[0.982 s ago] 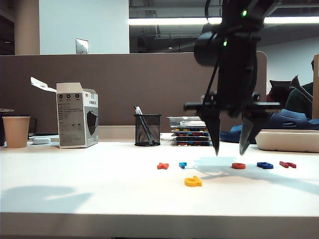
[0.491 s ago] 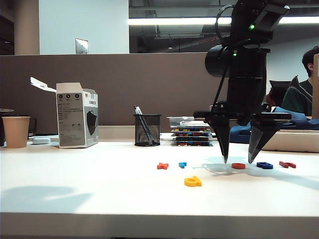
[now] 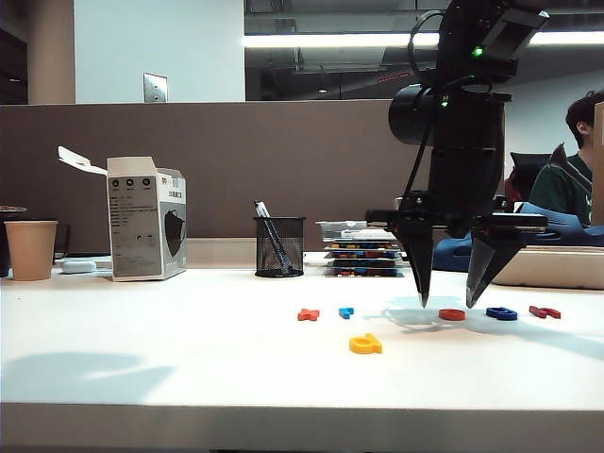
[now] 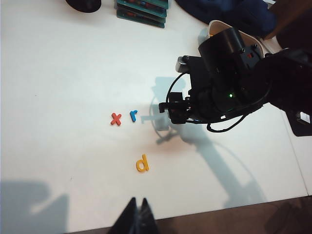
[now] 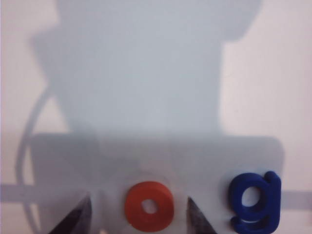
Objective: Select the appropriate letters from the row of letter magnets placed on the table to arrange into the word "dog".
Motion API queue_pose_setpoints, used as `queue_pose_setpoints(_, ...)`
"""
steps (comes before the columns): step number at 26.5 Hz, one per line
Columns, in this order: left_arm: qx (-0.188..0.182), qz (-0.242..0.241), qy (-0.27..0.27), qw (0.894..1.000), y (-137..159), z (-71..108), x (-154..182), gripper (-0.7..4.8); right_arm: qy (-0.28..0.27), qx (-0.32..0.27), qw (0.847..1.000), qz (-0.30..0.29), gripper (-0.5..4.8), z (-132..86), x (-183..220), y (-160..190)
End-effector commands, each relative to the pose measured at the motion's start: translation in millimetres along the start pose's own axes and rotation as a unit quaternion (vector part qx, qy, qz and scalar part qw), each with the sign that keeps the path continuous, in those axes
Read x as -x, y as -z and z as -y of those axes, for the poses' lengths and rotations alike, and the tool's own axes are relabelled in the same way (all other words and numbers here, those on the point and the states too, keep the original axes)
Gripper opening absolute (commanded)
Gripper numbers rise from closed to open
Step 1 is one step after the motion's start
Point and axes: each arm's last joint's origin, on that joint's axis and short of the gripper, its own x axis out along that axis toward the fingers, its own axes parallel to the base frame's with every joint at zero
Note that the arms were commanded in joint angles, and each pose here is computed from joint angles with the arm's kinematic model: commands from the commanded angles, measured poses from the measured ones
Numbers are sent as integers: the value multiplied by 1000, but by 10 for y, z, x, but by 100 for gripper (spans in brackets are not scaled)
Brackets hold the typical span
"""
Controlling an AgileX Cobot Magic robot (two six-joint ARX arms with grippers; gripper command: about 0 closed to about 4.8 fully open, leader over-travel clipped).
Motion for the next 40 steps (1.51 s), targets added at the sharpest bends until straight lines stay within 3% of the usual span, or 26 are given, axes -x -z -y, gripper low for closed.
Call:
queue_pose_setpoints(1,2,4,1,1000,-12,-1,14,-6,-3,4,1000,5,243,-11,22,-8)
queue_pose_setpoints(18,2,4,1,1000,-12,-1,14,-6,4,6,999,-40,238,5,-109,48)
queue_pose_setpoints(21,2,4,1,1000,-12,-1,14,-6,3,6,999,-39,209,4,-110,46)
queue_pose_setpoints(40,2,4,1,1000,-12,-1,14,-6,7,-9,999,-41,198,110,-114,12)
